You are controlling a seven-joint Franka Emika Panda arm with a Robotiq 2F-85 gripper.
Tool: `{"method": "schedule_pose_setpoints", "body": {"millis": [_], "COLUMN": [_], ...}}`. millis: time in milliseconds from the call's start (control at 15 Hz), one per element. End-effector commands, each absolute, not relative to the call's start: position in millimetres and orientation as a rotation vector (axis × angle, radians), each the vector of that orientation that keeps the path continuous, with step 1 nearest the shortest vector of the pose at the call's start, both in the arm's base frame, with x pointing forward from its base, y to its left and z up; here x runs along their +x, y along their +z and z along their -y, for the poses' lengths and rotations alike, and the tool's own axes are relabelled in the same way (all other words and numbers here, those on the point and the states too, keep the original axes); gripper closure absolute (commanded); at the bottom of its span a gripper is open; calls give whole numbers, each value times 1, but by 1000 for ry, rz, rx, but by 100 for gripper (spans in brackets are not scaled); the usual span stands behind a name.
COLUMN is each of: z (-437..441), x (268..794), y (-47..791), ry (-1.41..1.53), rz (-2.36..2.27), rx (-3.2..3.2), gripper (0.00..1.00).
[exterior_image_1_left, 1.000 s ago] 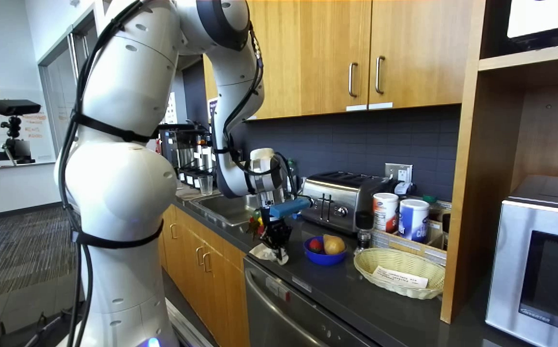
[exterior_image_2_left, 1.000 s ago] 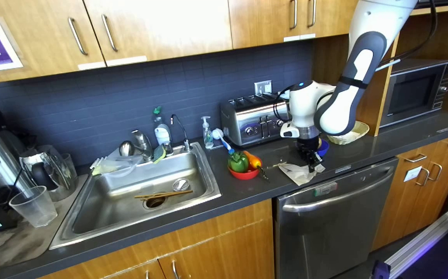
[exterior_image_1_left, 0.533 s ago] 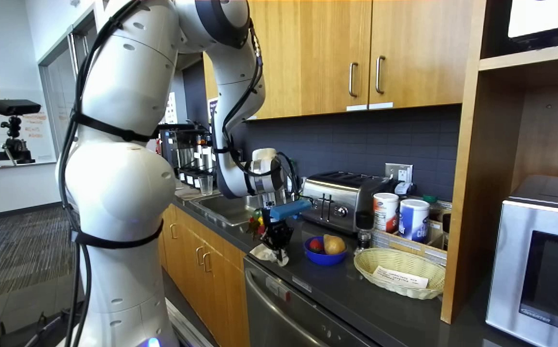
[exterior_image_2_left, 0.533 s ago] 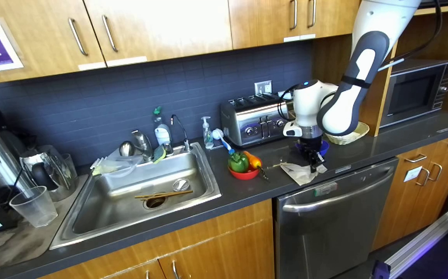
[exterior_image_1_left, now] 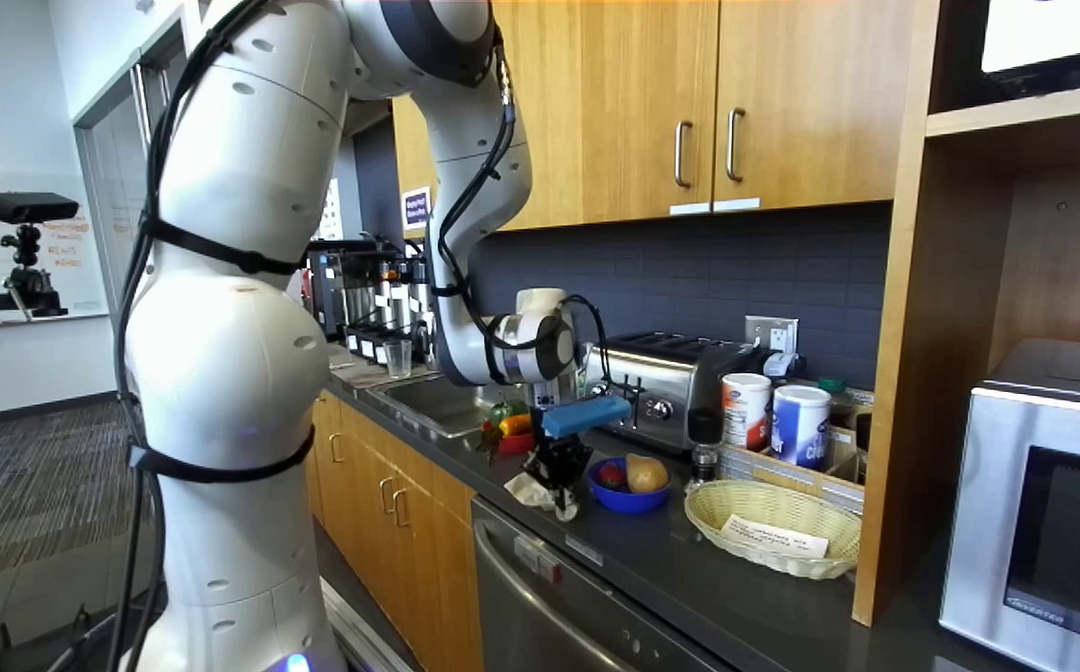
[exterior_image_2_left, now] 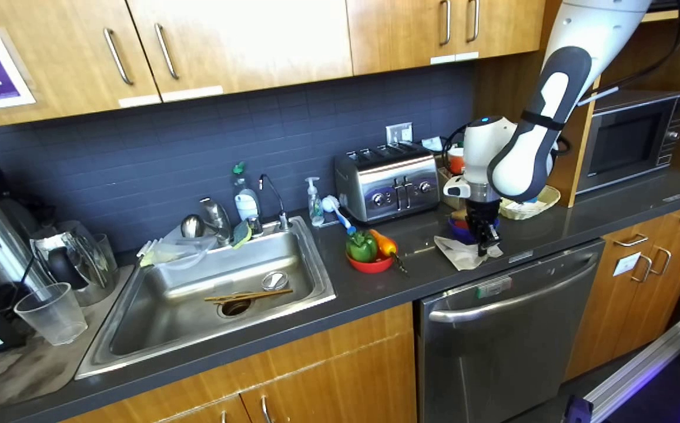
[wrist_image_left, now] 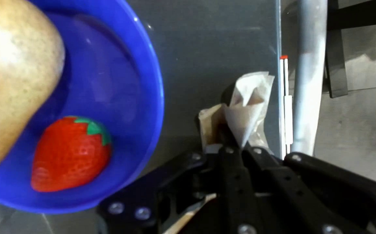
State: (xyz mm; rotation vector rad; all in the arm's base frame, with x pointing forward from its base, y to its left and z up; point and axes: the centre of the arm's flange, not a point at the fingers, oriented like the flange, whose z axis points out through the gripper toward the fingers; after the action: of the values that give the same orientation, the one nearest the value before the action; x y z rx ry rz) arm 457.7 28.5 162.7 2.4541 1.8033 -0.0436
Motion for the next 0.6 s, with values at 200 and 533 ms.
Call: {"method": "schedule_pose_setpoints", "body": {"millis": [200, 533], "z": [1, 10], "x": [452, 451], "y": [176, 177], "ry": [65, 69], "rz": [-1743, -1691], "rx": [2533, 2578], "gripper": [100, 100]}}
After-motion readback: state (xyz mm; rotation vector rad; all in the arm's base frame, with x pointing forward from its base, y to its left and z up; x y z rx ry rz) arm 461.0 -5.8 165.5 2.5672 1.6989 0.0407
